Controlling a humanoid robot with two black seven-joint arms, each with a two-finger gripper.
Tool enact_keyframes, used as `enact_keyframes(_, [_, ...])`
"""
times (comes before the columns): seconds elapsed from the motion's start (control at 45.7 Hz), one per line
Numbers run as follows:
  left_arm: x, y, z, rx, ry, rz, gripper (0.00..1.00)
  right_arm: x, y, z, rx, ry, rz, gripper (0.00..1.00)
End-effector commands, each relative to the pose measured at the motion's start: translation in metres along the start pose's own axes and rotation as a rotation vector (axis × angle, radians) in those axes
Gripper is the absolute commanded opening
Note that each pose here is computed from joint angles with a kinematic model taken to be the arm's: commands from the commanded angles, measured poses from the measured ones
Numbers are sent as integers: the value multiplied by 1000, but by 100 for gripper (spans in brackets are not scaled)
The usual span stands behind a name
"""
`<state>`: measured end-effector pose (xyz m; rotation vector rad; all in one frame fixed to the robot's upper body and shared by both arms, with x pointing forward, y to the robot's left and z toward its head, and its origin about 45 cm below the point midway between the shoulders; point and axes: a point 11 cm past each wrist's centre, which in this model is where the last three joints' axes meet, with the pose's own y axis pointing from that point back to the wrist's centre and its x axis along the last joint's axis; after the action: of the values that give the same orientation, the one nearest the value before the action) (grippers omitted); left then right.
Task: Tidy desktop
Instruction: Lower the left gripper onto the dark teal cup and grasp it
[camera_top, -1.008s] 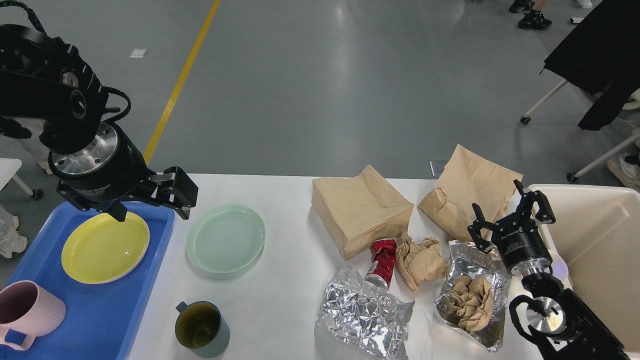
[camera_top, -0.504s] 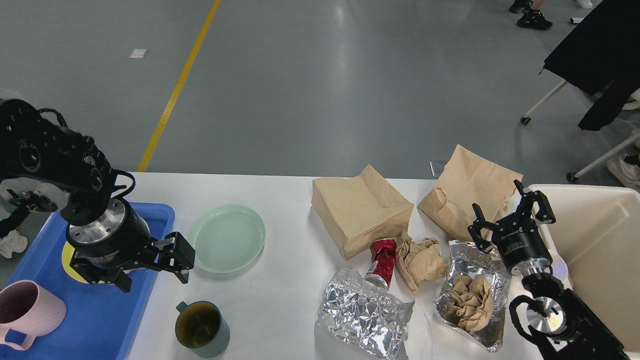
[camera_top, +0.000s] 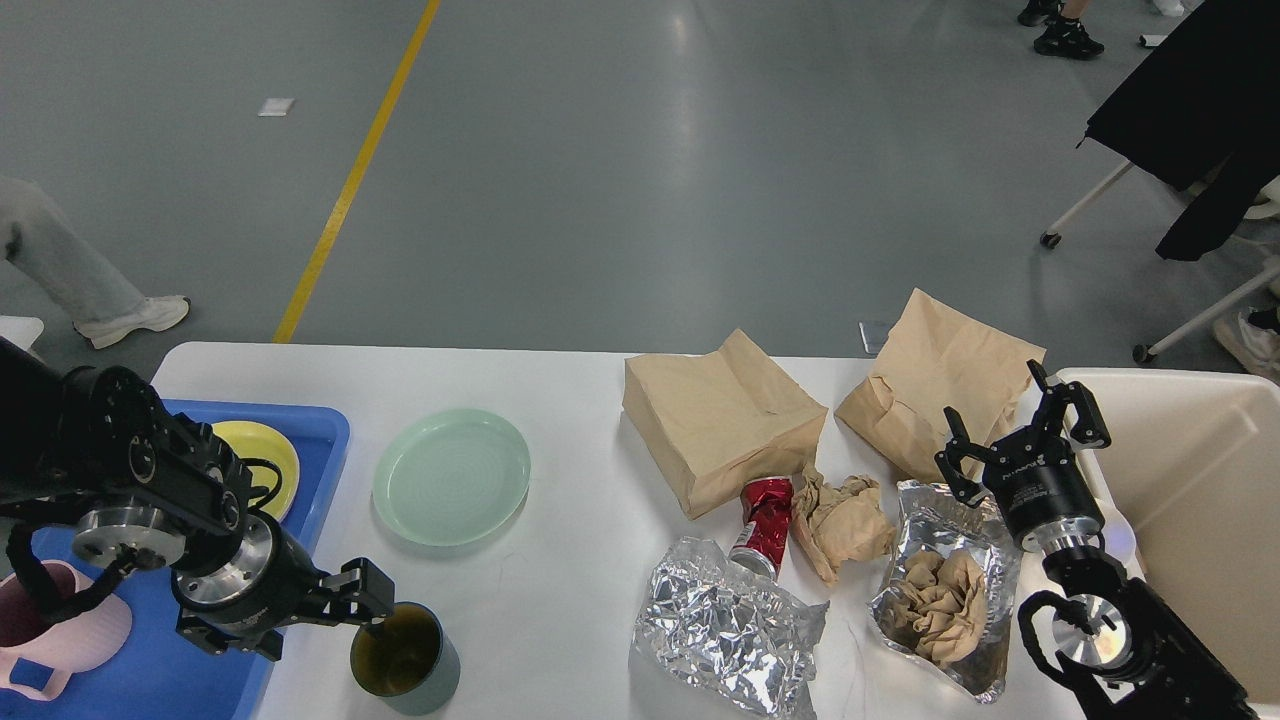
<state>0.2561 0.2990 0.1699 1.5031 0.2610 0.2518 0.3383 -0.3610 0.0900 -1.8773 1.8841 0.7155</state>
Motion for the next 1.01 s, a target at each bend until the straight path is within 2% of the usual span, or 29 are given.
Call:
enact_keyframes(0.0, [-5,-15,7,-22,-7,-12,92,0,0,0,0,0,-1,100])
enact_keyframes(0.131, [-13,-41,5,2,-28,-29,92,0,0,0,0,0,-1,100])
enact_keyframes(0.394, [-10,-51,2,17,-37,34,88,0,0,0,0,0,-1,100])
enact_keyframes(0.504, [-14,-57,2,18,-38,44,77,0,0,0,0,0,-1,100])
enact_keyframes(0.767, [-8,-66,4,30,-52,92,57,0,0,0,0,0,-1,100])
enact_keyframes(0.92, [-3,-65,-3,99,-44,117,31,-1,0,0,1,0,-2,100])
enact_keyframes(0.986, [-3,-65,-4,97,-43,119,26,0,0,0,1,0,-1,100])
